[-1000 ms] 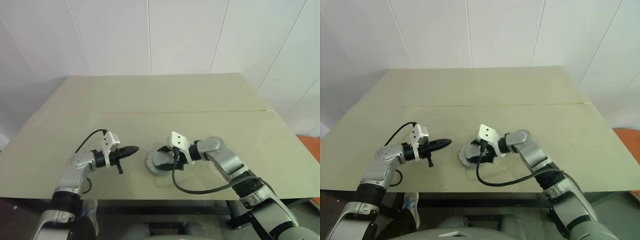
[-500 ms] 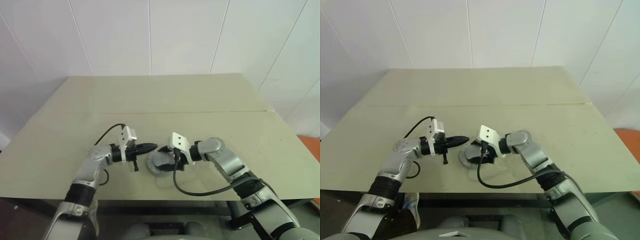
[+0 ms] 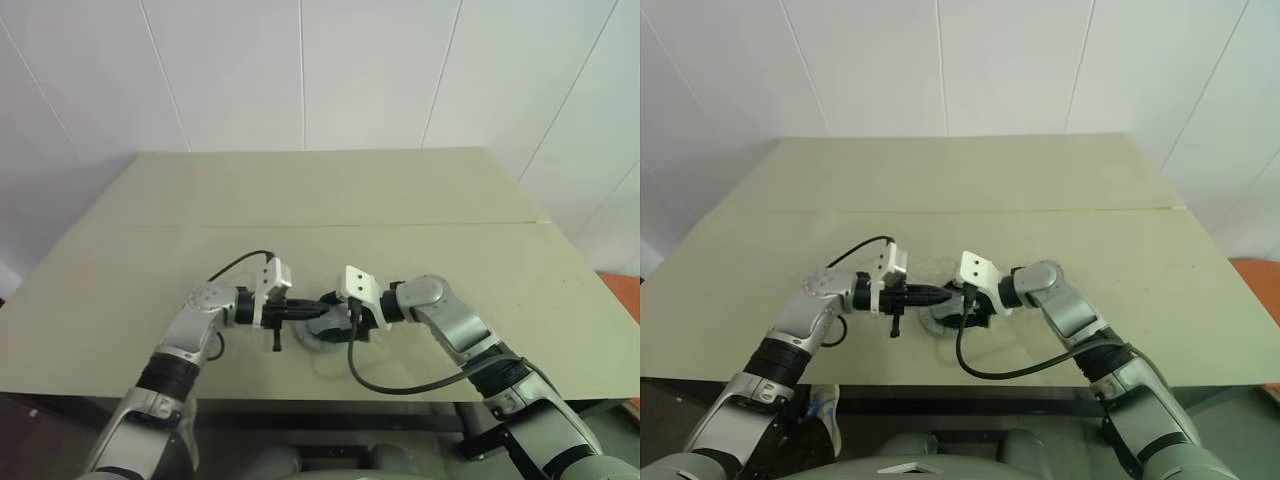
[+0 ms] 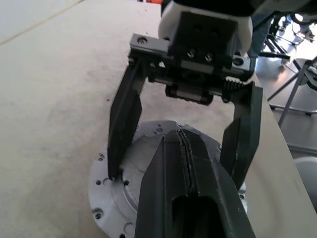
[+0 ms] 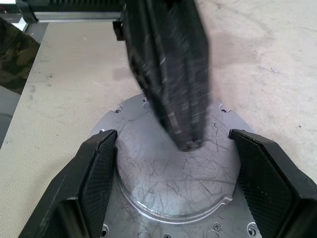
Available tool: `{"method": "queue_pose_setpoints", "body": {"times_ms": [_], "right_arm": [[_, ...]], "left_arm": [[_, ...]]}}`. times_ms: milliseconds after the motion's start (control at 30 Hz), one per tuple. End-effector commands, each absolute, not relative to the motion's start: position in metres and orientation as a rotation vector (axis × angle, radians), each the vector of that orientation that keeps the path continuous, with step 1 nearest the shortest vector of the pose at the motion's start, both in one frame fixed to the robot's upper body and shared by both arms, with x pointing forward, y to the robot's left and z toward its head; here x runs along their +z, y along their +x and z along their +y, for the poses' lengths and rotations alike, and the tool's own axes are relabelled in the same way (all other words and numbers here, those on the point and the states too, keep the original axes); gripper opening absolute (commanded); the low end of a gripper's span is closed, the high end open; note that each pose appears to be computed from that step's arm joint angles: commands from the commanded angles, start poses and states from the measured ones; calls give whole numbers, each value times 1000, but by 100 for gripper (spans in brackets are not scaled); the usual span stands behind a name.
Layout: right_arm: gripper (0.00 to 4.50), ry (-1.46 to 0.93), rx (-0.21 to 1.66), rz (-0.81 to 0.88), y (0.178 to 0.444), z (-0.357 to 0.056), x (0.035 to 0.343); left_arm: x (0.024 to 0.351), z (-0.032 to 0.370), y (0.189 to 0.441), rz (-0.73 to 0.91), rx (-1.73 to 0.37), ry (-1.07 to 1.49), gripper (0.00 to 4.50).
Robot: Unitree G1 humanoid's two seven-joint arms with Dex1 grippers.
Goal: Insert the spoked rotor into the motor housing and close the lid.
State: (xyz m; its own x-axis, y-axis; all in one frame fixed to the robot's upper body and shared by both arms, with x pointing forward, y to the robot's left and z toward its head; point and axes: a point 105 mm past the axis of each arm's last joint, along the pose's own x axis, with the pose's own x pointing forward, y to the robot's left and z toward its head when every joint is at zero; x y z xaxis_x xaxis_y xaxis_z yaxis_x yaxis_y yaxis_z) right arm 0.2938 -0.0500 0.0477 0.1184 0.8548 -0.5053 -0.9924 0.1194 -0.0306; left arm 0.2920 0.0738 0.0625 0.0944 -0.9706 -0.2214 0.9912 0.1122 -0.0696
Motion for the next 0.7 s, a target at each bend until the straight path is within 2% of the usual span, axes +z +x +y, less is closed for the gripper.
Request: {"method": "queue_pose_setpoints", "body": {"times_ms": [33,167,233,300,467,600,700], "right_arm": [[323,-496,1304,759,275,-96,-21],[323,-446,1282,710,283,-90,-10],[398,-418,1275,685,287,-86,-3],[447,-424,1285,672,286,-85,1],[447,-374,1252,578,298,-76,22],[447,-177,1298,493,298,-61,58],[447,-94,1310,468,296,-59,71]], "left_arm": [[58,75,289,266,-1491,193,0],[57,75,289,267,-1480,190,0],[55,76,290,276,-1472,191,0],[51,76,288,296,-1471,194,0],[46,76,286,325,-1467,195,0],[44,75,286,338,-1467,198,0],[43,75,286,341,-1467,199,0]]}}
